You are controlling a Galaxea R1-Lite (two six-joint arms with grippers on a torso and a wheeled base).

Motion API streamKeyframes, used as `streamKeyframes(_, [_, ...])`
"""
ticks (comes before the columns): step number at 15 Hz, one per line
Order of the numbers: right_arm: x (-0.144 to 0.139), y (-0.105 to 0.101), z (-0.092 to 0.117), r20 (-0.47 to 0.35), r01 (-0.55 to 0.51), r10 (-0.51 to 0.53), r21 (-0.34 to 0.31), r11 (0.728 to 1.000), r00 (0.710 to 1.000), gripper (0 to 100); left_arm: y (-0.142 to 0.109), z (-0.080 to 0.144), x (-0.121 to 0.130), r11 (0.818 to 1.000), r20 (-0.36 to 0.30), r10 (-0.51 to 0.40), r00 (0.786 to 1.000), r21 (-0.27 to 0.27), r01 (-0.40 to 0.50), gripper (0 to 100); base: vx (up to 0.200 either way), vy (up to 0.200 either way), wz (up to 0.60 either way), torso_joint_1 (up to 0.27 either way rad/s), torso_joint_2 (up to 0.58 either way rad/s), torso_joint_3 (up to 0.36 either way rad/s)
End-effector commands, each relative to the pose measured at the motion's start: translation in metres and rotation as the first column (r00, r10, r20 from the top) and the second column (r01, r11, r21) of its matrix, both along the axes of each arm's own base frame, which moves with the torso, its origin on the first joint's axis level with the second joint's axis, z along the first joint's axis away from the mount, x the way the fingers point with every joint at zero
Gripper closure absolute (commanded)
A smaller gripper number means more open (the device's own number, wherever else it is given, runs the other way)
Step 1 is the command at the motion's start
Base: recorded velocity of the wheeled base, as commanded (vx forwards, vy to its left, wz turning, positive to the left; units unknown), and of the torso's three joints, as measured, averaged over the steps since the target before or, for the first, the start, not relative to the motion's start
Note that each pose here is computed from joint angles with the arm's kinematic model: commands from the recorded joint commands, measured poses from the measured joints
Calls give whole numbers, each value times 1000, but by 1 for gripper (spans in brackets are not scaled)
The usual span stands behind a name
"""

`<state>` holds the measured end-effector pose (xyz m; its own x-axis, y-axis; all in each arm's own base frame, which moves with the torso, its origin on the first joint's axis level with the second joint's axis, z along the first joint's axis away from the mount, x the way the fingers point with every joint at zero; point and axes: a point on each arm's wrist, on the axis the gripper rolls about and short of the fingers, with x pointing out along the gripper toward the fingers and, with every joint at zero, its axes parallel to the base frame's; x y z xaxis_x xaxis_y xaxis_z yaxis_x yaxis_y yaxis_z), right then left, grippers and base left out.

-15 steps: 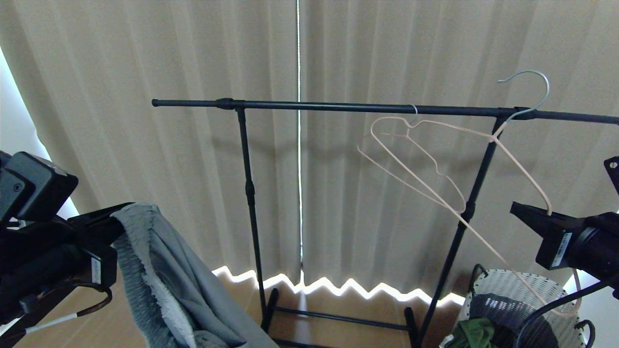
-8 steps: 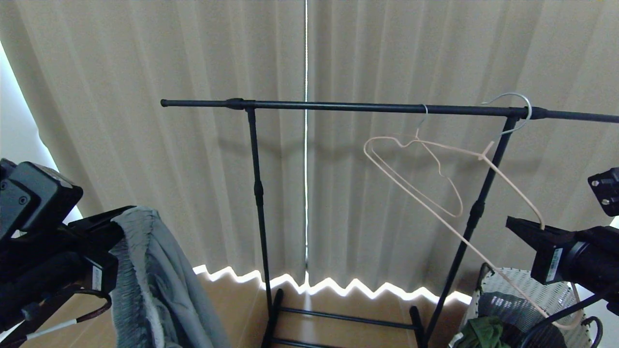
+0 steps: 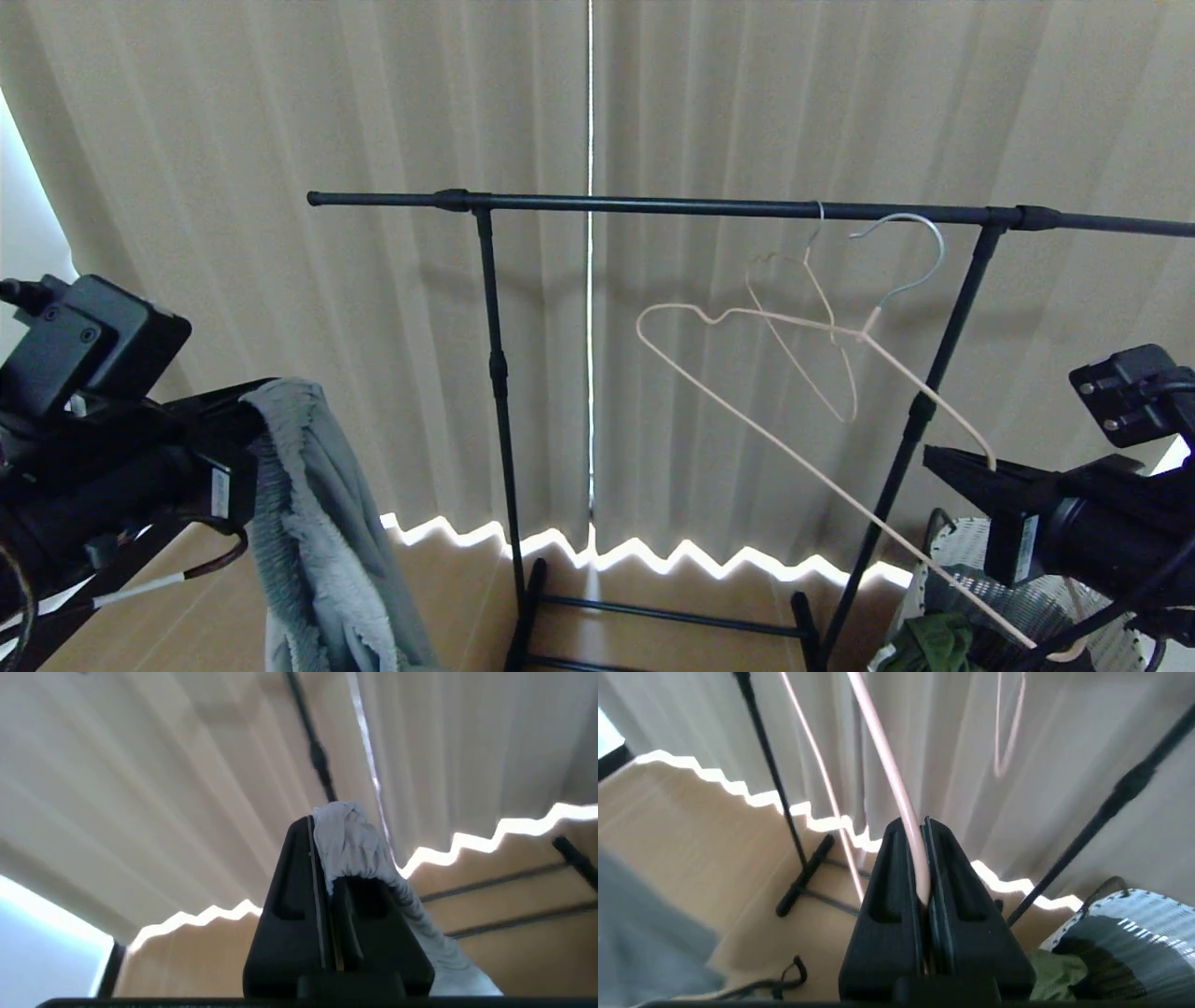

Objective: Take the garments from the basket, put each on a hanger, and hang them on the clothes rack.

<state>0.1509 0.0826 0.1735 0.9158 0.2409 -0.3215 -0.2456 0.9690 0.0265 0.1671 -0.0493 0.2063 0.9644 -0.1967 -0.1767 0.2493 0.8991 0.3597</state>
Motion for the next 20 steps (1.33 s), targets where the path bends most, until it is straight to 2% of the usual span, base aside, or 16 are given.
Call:
streamKeyframes(1, [3, 6, -5, -22, -21, 20, -13, 1000, 1000, 100, -5, -2, 14, 1000, -31, 25, 999, -13, -25, 100, 0, 0, 0, 0, 0, 0])
streamKeyframes(2, [2, 7, -4, -19, -31, 31, -9, 999, 999, 100, -8, -1, 23, 998, -42, 50, 998, -26, -51, 100, 0, 0, 0, 0, 0, 0])
streamKeyframes(6, [-3, 16, -4, -21, -83, 83, 4, 997, 996, 100, -30, 7, 33, 998, -37, -12, 999, -69, 10, 100, 0, 0, 0, 0, 0, 0])
streamKeyframes(7, [-5, 19, -5, -31, -96, 97, 30, 995, 995, 100, -39, 4, 37, 996, -55, -20, 998, -85, 15, 100, 0, 0, 0, 0, 0, 0])
streamKeyframes(8, [-7, 21, -4, -34, -104, 106, 55, 993, 994, 100, -49, 3, 40, 994, -67, -20, 998, -104, 13, 100, 0, 0, 0, 0, 0, 0])
streamKeyframes(12, [-12, 30, -3, -30, -154, 157, 65, 986, 987, 100, -79, 8, 66, 986, -72, 23, 997, -162, -34, 100, 0, 0, 0, 0, 0, 0])
streamKeyframes(15, [-16, 41, -1, -31, -211, 213, 67, 975, 977, 100, -95, 5, 86, 978, -92, 23, 995, -207, -42, 100, 0, 0, 0, 0, 0, 0])
streamKeyframes(17, [-16, 42, -2, -32, -220, 222, 66, 973, 974, 100, -98, 2, 91, 976, -100, 38, 994, -210, -59, 100, 0, 0, 0, 0, 0, 0])
streamKeyframes(20, [-20, 48, 0, -30, -264, 267, 70, 962, 963, 100, -110, 2, 114, 960, -76, 173, 982, -210, -185, 100, 0, 0, 0, 0, 0, 0])
